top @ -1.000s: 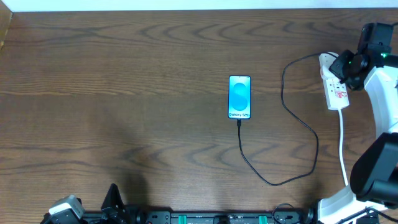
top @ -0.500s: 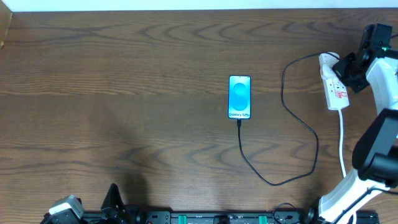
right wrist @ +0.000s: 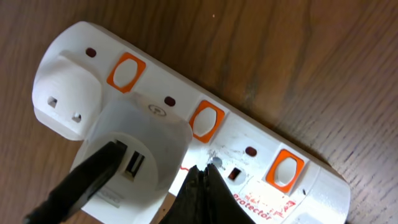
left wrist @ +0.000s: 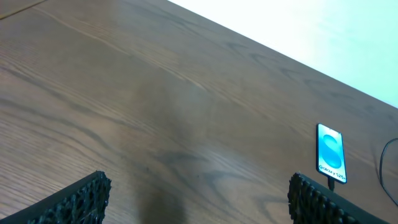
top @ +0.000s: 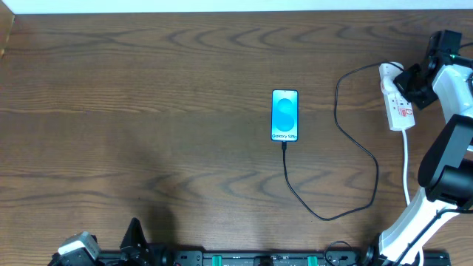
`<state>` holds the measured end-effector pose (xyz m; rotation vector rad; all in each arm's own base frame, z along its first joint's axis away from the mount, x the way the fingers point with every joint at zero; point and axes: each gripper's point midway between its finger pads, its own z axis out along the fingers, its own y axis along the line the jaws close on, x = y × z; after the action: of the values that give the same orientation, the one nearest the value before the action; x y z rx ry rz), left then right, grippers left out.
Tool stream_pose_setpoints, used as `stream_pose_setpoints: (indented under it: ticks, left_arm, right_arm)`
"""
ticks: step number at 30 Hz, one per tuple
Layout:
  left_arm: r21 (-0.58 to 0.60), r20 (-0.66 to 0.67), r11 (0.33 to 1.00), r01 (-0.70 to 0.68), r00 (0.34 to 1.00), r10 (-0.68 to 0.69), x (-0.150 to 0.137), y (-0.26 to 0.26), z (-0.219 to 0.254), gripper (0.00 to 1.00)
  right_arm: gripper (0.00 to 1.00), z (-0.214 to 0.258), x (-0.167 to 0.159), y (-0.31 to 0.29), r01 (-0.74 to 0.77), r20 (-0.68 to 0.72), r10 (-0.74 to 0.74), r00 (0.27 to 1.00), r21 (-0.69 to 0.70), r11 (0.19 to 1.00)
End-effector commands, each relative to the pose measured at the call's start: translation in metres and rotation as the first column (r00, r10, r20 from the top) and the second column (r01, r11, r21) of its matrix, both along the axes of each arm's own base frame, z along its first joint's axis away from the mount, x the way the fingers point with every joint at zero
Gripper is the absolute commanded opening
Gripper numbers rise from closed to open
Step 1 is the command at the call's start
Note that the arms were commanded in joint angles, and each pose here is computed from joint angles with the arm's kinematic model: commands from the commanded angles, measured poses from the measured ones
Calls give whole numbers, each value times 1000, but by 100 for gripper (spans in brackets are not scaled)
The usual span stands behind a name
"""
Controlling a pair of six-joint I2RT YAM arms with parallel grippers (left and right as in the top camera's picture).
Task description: Plug charger to phone and switch on socket
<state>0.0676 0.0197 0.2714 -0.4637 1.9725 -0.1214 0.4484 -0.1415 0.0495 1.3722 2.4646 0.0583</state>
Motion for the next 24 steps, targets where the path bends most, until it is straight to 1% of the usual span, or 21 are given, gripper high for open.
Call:
stream_pose_setpoints:
  ticks: [1,12,24]
  left_arm:
    - [5,7,1000,-9,1000,9,-2,1,0,91]
    - [5,7,1000,-9,1000,9,-2,1,0,91]
    - [5,7,1000,-9,1000,9,-2,1,0,91]
  right_arm:
    - [1,9,8,-9,25,33,-24,999,-29,999]
    - [1,-3,12,-12,25,27,-24,999,-39,999]
    - [1,-5,17,-14,25,43,-23,999,-44,999]
